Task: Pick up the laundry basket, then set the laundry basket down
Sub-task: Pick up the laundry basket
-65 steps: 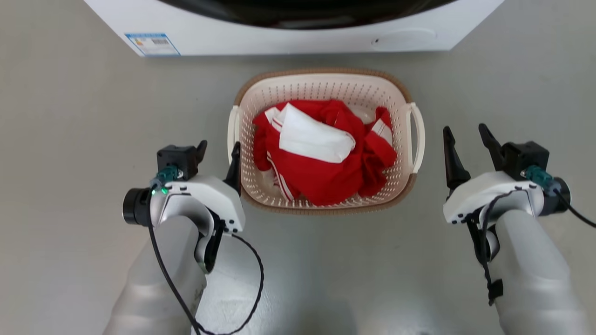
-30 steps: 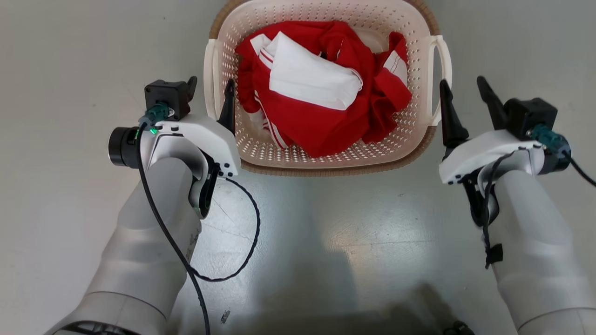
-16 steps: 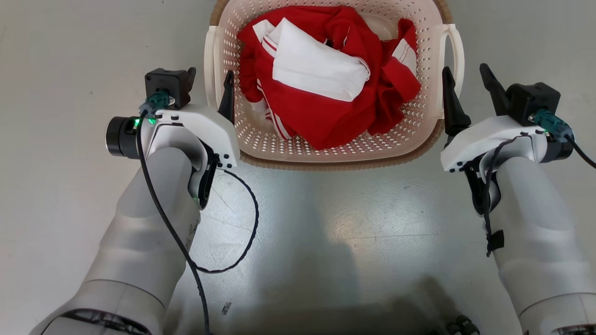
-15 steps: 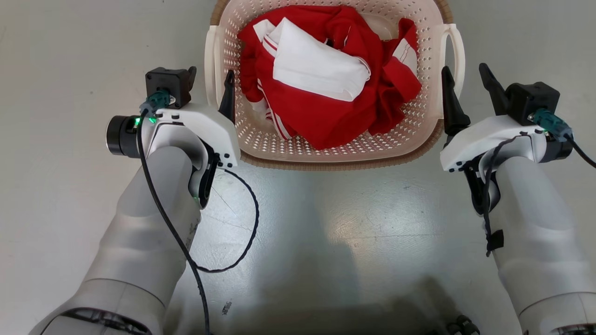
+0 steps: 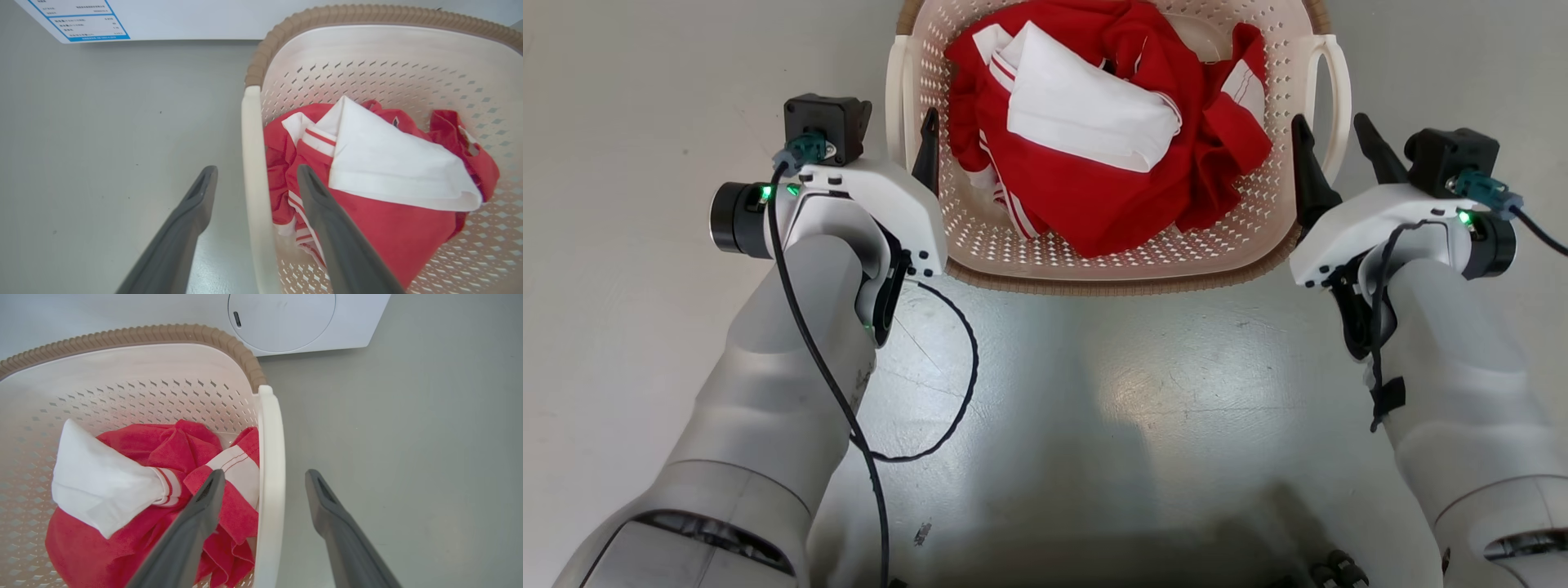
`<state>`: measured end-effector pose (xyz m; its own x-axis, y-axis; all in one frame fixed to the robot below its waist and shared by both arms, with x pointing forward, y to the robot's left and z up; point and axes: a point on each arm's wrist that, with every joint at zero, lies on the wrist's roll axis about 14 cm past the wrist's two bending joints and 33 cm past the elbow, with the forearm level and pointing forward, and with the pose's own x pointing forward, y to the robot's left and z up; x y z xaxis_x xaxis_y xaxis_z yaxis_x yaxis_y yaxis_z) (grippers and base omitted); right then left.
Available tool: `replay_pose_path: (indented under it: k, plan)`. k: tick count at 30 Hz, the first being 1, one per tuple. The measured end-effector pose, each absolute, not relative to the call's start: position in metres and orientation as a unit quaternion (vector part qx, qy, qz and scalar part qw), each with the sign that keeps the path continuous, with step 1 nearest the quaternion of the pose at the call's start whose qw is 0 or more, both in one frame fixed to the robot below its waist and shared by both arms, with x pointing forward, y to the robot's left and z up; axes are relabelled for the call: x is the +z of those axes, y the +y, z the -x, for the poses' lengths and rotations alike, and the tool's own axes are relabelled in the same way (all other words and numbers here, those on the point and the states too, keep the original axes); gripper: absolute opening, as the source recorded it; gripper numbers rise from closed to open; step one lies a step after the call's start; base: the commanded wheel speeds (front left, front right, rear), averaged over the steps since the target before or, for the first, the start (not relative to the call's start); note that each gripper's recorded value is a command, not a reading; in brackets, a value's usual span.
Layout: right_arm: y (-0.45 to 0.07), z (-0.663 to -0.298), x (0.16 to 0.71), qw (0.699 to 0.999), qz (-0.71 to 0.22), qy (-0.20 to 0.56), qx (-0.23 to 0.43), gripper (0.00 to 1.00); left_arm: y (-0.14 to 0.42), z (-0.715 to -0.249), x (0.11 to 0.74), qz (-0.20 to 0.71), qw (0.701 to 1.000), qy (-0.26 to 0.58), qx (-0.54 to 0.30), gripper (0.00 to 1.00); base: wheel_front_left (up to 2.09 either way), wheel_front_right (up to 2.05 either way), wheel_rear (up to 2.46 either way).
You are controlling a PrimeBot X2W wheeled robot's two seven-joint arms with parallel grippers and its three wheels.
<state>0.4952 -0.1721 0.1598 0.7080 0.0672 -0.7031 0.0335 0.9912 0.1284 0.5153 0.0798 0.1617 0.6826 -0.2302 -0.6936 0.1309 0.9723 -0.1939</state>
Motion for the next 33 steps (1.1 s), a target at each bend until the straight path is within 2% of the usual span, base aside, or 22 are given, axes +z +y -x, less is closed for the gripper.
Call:
replay_pose_path:
  k: [19, 22, 33]
  plan:
    - [-0.172, -0.496, 0.151, 0.909, -0.062, 0.412, 0.012, 1.0, 0.063, -0.512, 0.151, 0.055, 0.888, 0.437, -0.128, 1.0, 0.0, 0.0, 0.0]
    - [-0.168, -0.498, 0.151, 0.909, -0.066, 0.411, 0.015, 1.0, 0.065, -0.516, 0.154, 0.058, 0.896, 0.422, -0.123, 1.0, 0.0, 0.0, 0.0]
    - [-0.168, -0.496, 0.15, 0.908, -0.065, 0.413, 0.018, 1.0, 0.063, -0.51, 0.148, 0.054, 0.892, 0.432, -0.126, 1.0, 0.0, 0.0, 0.0]
